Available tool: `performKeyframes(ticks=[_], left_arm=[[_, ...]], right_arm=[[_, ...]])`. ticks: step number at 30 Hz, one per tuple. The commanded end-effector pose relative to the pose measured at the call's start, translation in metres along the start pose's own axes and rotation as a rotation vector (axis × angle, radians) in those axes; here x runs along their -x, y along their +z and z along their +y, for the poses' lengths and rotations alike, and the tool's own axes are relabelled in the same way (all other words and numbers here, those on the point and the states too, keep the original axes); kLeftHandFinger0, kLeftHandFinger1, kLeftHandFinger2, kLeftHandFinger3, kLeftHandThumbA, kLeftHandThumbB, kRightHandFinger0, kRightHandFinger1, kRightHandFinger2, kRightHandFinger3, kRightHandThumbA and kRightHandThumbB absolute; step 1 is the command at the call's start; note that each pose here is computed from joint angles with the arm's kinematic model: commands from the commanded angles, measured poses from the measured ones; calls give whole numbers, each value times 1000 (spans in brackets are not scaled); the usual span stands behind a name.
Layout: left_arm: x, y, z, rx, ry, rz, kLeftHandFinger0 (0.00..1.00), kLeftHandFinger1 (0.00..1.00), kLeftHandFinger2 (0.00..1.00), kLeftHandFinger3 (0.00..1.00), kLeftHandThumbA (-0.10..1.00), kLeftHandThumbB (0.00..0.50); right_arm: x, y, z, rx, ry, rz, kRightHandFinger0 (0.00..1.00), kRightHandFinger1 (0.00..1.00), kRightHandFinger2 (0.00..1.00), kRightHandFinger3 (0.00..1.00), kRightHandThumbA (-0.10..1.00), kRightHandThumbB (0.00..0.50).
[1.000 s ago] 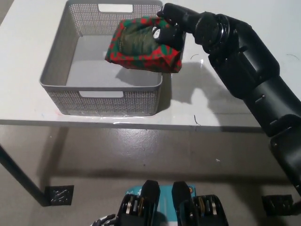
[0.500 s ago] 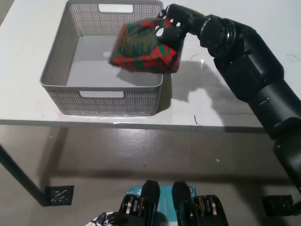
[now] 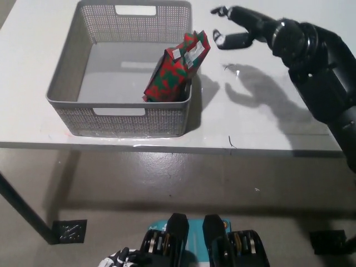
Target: Use the right hand to pick up a bag of coffee beans on the right hand side and place it into a container on the left hand side
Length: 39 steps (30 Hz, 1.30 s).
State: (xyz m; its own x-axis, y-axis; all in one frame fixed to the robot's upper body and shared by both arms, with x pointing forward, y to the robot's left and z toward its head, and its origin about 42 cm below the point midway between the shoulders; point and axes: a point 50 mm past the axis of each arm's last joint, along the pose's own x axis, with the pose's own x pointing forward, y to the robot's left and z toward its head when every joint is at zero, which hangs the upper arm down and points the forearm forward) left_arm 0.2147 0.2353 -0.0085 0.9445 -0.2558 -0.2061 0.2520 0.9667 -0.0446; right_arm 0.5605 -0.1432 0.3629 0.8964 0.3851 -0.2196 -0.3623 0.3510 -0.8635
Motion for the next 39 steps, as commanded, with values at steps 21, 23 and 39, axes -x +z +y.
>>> performKeyframes(ticks=[21,23,39], left_arm=[[19,-12,15,-24,17,-6,1000,599,703,668,966,500],[21,-16,14,-15,28,-24,982,585,683,656,945,500],[13,-14,22,-1,53,-55,930,577,712,683,930,500]], right_arm=[[79,-15,-125,47,-244,-161,1000,1000,1000,1000,196,313],[85,-24,-127,30,-249,-150,1000,1000,1000,1000,220,300],[160,-133,-86,-128,-337,-134,1000,1000,1000,1000,425,242]])
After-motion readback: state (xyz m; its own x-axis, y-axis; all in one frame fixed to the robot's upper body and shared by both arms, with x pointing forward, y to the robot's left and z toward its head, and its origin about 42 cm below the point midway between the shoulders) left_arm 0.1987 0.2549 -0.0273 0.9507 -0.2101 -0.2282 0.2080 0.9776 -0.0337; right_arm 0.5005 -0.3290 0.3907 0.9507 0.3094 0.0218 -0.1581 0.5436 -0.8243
